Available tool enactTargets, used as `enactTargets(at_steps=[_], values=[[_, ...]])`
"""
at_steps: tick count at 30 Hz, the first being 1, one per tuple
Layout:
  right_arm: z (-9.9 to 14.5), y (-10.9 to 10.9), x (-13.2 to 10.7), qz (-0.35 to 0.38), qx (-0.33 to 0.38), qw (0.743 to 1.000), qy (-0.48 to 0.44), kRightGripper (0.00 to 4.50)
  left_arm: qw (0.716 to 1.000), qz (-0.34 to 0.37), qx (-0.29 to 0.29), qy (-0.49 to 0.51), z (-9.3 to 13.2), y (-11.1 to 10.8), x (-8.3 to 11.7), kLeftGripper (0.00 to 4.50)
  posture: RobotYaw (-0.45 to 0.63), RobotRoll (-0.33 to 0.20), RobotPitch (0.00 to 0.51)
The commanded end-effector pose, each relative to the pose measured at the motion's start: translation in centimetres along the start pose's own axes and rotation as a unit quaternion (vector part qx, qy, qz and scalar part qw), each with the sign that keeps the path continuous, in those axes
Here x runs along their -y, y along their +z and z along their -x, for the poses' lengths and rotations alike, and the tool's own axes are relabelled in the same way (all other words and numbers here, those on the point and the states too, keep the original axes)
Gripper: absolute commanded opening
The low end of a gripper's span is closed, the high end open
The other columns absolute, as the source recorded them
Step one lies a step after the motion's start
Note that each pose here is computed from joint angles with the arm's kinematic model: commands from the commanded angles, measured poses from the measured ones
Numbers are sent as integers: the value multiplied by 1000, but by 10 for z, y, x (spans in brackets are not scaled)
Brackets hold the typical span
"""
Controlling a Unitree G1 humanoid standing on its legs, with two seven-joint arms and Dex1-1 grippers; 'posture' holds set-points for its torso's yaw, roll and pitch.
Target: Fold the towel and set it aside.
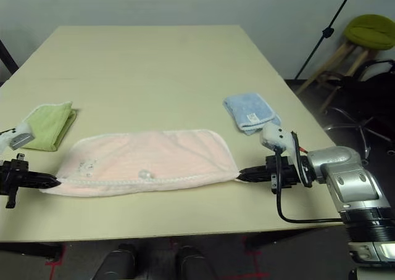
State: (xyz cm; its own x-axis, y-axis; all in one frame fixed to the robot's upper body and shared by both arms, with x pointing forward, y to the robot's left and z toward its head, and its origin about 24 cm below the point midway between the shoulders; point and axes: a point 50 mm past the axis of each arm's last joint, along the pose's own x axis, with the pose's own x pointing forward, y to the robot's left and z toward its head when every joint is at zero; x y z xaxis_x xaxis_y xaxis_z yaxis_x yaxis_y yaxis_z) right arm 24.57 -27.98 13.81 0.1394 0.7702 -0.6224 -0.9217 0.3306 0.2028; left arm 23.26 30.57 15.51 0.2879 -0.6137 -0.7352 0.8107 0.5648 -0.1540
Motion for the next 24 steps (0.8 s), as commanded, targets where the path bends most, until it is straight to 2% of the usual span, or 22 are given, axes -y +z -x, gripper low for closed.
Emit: enactTargets(at_steps=[1, 4, 11, 17, 24], values=[[5, 0, -6, -9, -25, 999, 20, 0, 1000, 6, -17, 5, 6, -1, 0, 49, 104, 0, 79], [4, 3, 8, 21, -16, 999, -30, 0, 999, -12, -1, 35, 3, 2, -9, 49, 109, 0, 80], [-4, 28, 49, 107, 18, 984, -138, 0, 994, -67, 21, 82, -6, 23, -35, 49, 109, 0, 83], [-17, 38, 74, 151, 9, 973, -172, 0, 985, -114, 30, 124, -14, 41, -60, 49, 111, 0, 84], [-32, 41, 85, 173, 24, 967, -188, 0, 982, -125, 17, 141, -20, 41, -74, 49, 108, 0, 80]])
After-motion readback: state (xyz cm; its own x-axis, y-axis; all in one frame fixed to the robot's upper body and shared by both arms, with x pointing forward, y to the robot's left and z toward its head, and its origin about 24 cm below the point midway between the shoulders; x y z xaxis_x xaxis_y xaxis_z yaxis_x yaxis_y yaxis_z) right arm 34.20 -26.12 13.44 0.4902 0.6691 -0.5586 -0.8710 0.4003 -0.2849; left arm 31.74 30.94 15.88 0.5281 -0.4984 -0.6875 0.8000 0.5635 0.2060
